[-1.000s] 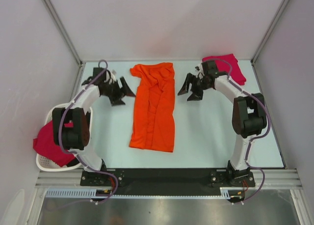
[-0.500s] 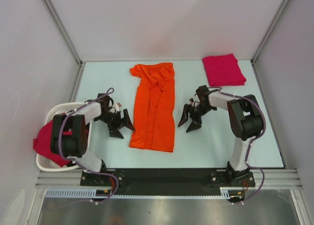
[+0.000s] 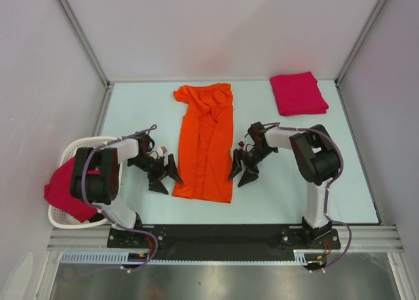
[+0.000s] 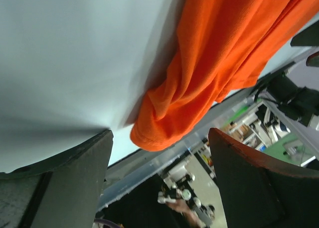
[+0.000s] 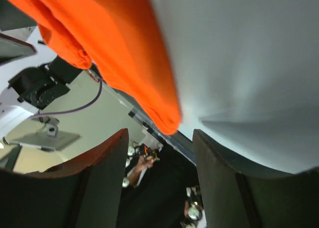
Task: Fold and stack the t-shirts
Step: Rotate the tshirt 90 degrees
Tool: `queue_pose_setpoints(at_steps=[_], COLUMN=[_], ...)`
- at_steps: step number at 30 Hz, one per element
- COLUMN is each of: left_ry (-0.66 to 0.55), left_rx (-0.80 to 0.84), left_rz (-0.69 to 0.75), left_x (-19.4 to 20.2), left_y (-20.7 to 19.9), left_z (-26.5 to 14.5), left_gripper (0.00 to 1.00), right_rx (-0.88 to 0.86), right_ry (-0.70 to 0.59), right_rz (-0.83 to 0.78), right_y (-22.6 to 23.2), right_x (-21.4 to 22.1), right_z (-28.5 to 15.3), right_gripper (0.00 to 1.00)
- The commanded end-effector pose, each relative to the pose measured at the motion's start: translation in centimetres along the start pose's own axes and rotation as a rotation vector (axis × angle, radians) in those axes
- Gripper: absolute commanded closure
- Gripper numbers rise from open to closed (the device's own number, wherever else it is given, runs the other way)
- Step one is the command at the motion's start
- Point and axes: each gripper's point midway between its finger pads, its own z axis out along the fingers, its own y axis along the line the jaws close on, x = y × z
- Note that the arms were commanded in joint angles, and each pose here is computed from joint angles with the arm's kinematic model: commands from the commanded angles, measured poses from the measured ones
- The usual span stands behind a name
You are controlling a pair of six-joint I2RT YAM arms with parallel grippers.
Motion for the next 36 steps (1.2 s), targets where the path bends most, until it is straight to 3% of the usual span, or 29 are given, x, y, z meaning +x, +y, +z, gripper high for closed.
queue_pose_setpoints(at_steps=[1, 5, 8, 9, 11, 12, 13, 14, 15, 16, 36], left_ry=[0.051, 0.088, 0.095, 0.099, 0.103, 0.104, 0.096, 0.095, 0.098, 0.099, 0.364], left_rx=[-0.005, -0.018, -0.031, -0.037, -0.041, -0.051, -0.065, -0.071, -0.08, -0.077, -0.114], left_rz=[0.063, 0.078, 0.079, 0.075, 0.074, 0.074, 0.079, 0.078, 0.073, 0.071, 0.102], left_x=[0.4, 0.7, 0.8, 1.0, 1.1, 1.1, 1.0, 1.0, 1.1, 1.2, 7.1], left_y=[-0.2, -0.5, -0.2, 0.0, 0.2, 0.3, 0.5, 0.6, 0.7, 0.6, 0.6], left_z=[1.8, 2.9, 3.3, 3.4, 3.5, 3.4, 3.3, 3.3, 3.2, 3.2, 6.9], left_gripper=[0.14, 0.15, 0.26, 0.39, 0.5, 0.69, 0.79, 0.98, 1.0, 1.0, 1.0], right_rx=[-0.017, -0.003, 0.01, 0.011, 0.014, 0.013, 0.02, 0.025, 0.022, 0.027, 0.123], right_ry=[0.118, 0.171, 0.209, 0.217, 0.224, 0.231, 0.237, 0.236, 0.24, 0.245, 0.292], right_rz=[0.013, 0.007, 0.019, 0.023, 0.018, 0.018, 0.023, 0.014, 0.014, 0.017, -0.04], right_y=[1.5, 1.9, 1.3, 1.1, 0.9, 0.8, 0.7, 0.7, 0.7, 0.7, -0.3], right_x=[0.8, 1.3, 2.0, 2.2, 2.5, 2.6, 2.9, 2.9, 3.0, 3.2, 4.5], right_z=[2.5, 3.8, 4.3, 4.3, 4.3, 4.2, 4.0, 3.9, 3.9, 3.8, 2.4], right_gripper=[0.41, 0.41, 0.46, 0.52, 0.56, 0.66, 0.73, 0.79, 0.95, 1.0, 1.0])
